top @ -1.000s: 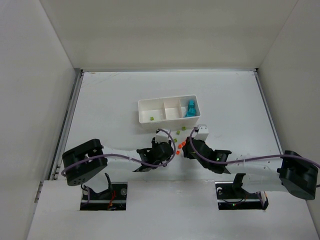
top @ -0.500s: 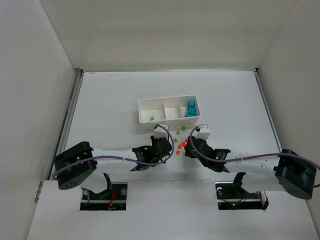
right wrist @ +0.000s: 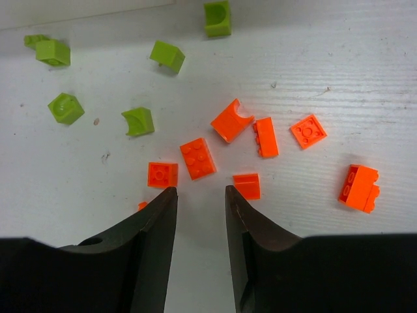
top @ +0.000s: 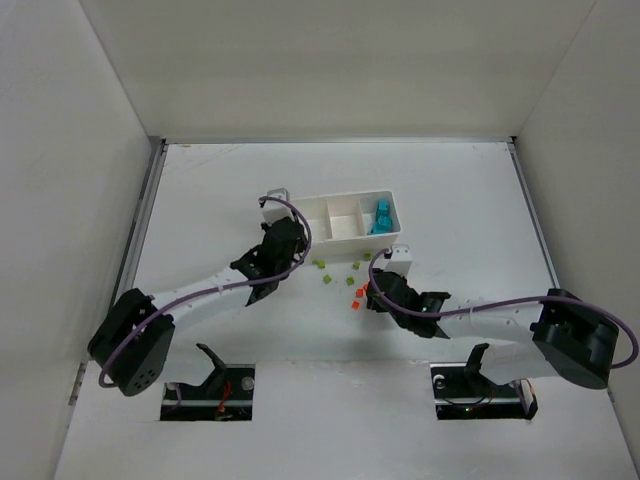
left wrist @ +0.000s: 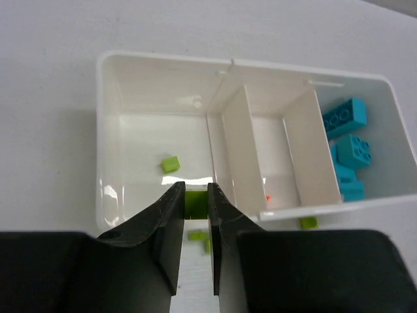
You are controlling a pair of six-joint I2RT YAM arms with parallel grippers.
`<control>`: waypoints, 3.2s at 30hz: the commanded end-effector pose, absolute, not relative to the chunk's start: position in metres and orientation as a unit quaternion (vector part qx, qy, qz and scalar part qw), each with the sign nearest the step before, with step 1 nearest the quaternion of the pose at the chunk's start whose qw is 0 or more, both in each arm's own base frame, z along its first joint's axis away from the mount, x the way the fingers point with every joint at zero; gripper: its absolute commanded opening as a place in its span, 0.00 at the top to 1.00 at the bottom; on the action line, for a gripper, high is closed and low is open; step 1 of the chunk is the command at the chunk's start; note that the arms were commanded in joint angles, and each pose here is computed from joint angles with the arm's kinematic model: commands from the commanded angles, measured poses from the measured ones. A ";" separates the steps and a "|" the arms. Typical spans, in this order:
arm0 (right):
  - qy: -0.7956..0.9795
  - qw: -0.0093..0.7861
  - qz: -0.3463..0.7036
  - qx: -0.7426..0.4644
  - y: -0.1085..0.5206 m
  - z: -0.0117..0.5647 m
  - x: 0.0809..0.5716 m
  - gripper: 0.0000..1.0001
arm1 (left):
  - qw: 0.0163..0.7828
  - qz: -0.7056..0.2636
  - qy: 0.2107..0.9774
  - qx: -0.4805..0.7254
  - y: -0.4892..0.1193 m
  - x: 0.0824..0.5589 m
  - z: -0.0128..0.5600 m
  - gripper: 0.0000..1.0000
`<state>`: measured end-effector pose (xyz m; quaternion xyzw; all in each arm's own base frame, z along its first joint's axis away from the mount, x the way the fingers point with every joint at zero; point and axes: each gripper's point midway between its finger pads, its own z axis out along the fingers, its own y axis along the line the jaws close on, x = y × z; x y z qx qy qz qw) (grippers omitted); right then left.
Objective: Sort the legos into containers by color
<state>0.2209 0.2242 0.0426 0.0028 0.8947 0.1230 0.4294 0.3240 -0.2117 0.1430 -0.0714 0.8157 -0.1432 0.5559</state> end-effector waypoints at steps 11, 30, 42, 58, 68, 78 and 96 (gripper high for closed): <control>0.882 0.449 0.143 -0.005 0.253 0.064 0.237 0.54 | 0.561 -0.127 0.813 -0.091 -0.208 0.393 0.140 0.77; 0.895 0.430 0.118 -0.017 0.271 0.045 0.242 0.61 | 0.569 -0.170 0.803 -0.046 -0.204 0.283 0.136 0.60; 0.888 0.447 0.103 -0.015 0.262 0.070 0.225 0.51 | 0.552 -0.178 0.813 -0.049 -0.194 0.250 0.113 0.60; 0.903 0.419 0.093 -0.013 0.269 0.038 0.241 0.54 | 0.532 -0.195 0.823 -0.032 -0.205 0.235 0.100 0.60; 0.900 0.426 0.092 -0.003 0.264 0.044 0.242 0.74 | 0.521 -0.200 0.830 -0.024 -0.214 0.230 0.092 0.58; 0.870 0.466 0.162 0.006 0.260 0.112 0.234 0.75 | 0.514 -0.210 0.832 -0.002 -0.242 0.230 0.090 0.57; 0.829 0.531 0.176 -0.005 0.297 0.178 0.381 0.74 | 0.509 -0.176 0.842 0.014 -0.268 0.251 0.075 0.53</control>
